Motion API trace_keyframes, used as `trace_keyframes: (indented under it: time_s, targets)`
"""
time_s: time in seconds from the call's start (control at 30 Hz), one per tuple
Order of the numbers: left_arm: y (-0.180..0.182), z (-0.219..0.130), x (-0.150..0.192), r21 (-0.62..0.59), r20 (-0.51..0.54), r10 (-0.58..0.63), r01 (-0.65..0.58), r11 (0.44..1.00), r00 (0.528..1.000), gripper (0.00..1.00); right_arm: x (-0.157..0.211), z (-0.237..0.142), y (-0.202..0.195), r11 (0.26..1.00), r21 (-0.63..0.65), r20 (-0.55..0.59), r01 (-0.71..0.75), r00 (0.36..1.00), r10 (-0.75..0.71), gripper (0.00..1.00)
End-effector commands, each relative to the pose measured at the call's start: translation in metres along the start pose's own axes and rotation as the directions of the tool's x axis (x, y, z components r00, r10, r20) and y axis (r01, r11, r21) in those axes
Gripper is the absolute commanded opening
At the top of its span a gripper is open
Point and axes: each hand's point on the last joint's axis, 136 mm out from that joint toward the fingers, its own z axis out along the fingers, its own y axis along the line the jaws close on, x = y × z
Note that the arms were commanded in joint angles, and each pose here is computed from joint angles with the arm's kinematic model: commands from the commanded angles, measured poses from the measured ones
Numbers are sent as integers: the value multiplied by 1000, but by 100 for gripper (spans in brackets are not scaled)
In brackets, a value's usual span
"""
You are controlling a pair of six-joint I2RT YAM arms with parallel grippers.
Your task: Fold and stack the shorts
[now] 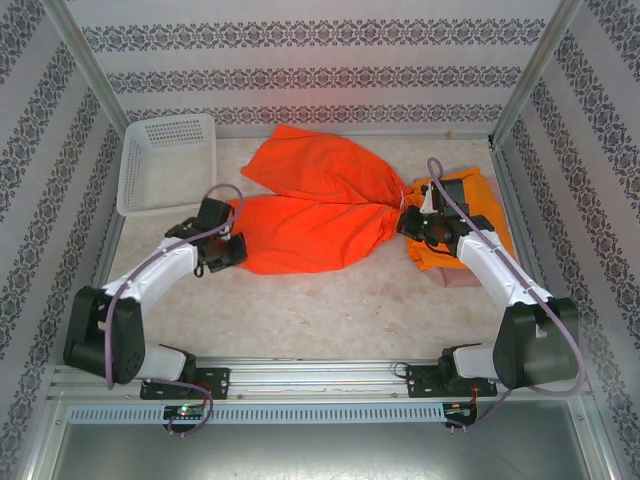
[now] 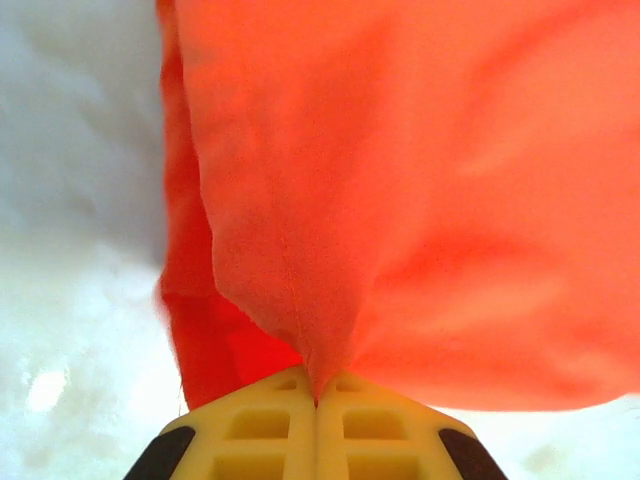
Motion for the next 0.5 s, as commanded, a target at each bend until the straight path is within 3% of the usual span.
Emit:
trace_keyframes:
  time_s: [0.0,0.23,0.37,0.47]
  targets:
    - [-9,-59,-45,-4,160,35,-35,999,986,0,-23,-27,35,995,-93,65,40,997,-34,0]
    - [-24,-154,-87,11,342,57,-65,998,938,0,-32,-66,74,974,-216,111,69,993,-46,0]
    - [-16,-173,-74,5,366,49,-55,998,929,0,1,-70,71,973,-218,42,77,997,-70,0]
    - [-1,-164,-50,-12,320,27,-25,1000,947,0,40,-65,61,980,-186,-58,75,995,-87,2]
